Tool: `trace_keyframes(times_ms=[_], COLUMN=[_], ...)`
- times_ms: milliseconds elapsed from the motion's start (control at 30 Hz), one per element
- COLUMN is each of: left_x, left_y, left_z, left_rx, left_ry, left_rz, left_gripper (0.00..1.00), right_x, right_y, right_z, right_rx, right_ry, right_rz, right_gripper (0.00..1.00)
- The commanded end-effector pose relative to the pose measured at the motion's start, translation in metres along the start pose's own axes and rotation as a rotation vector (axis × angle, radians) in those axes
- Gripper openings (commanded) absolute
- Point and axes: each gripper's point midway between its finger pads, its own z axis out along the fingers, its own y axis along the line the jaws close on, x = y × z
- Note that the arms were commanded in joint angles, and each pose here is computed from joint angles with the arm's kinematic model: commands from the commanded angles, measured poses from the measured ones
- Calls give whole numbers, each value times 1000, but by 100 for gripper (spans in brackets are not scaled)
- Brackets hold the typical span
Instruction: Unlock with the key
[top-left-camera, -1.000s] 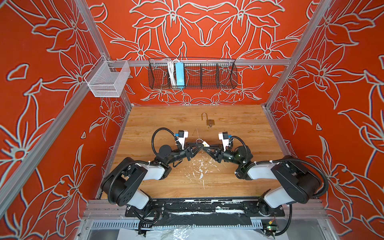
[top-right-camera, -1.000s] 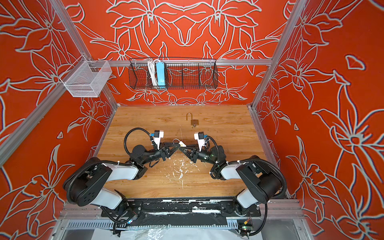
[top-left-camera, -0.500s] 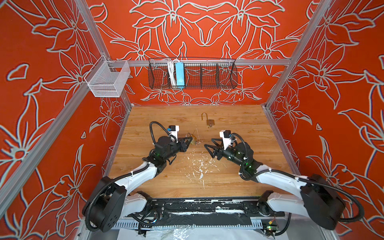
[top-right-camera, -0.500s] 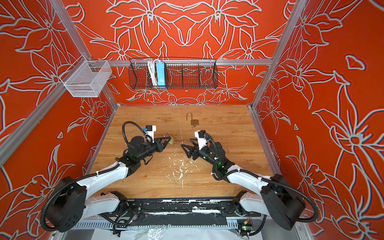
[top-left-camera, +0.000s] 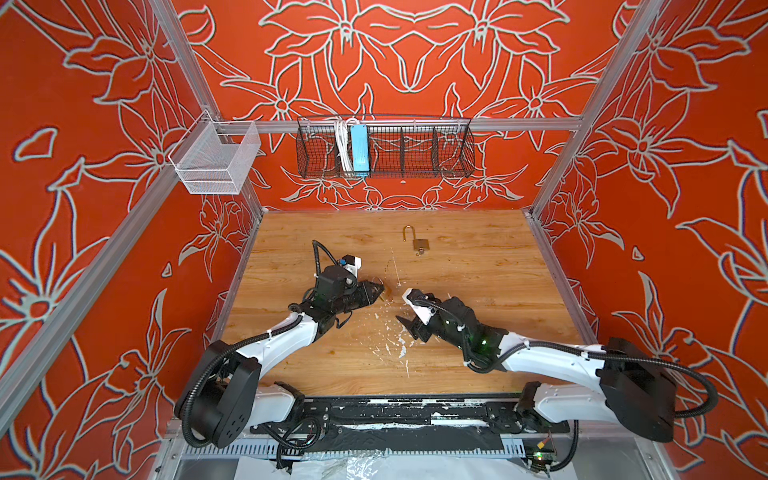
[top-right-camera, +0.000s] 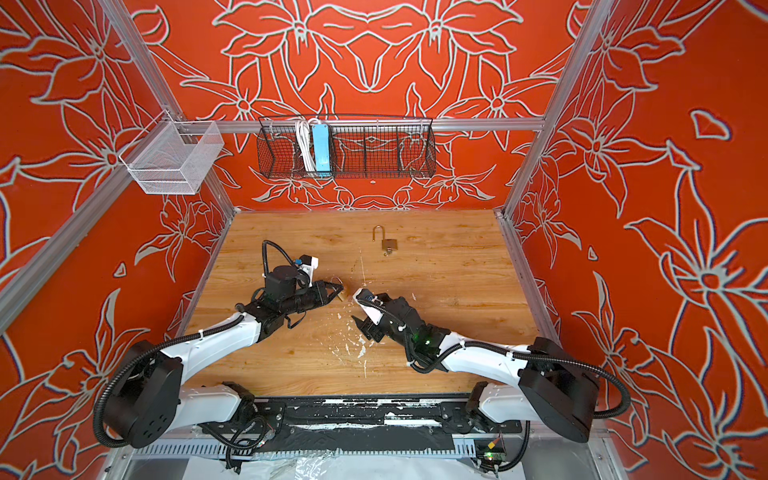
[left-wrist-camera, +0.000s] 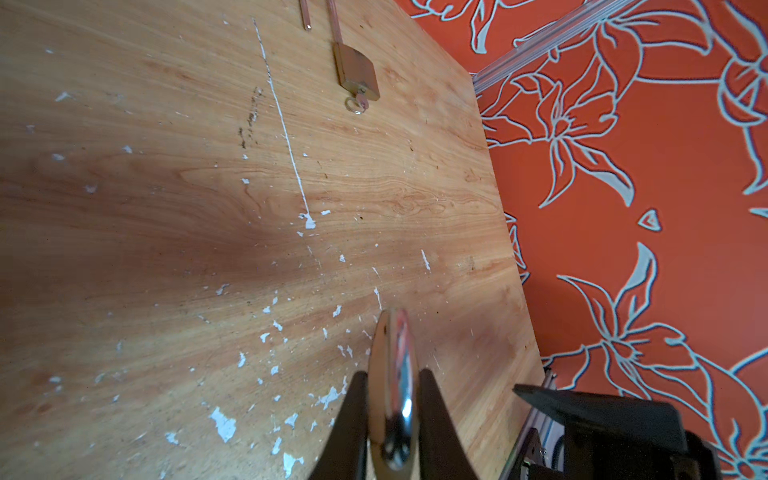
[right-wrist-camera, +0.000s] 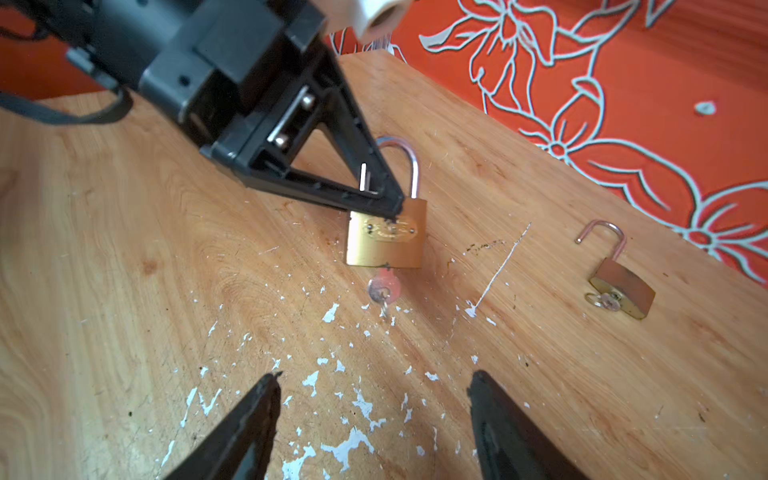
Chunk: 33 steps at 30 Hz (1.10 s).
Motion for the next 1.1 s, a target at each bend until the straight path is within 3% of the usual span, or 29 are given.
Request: trace_keyframes(times_ms=[0,367,533,700,1067], left_x=[-17,-19,-17,-15,-5], left_y=[-24,-45,-49,-48,-41], left_z=[-4,-16,-15,-15,-1], left_rx=[77,208,241,229,164], left_ry=[-22,-37,-19,0,48], left_rz=[35,36,8,-5,-2], left_gripper=[0,0,0,0,0], right_x=[-10,-7,-1,-5,-10], right_y=[-7,13,5,-10,-22], right_z=[1,5,15,12,3], right_rx=[66,11,89,180,243], right_ry=[6,21,65,62,26], right_rz=[-86,-172,-184,-164,-148], right_gripper=[74,64,63,63,64])
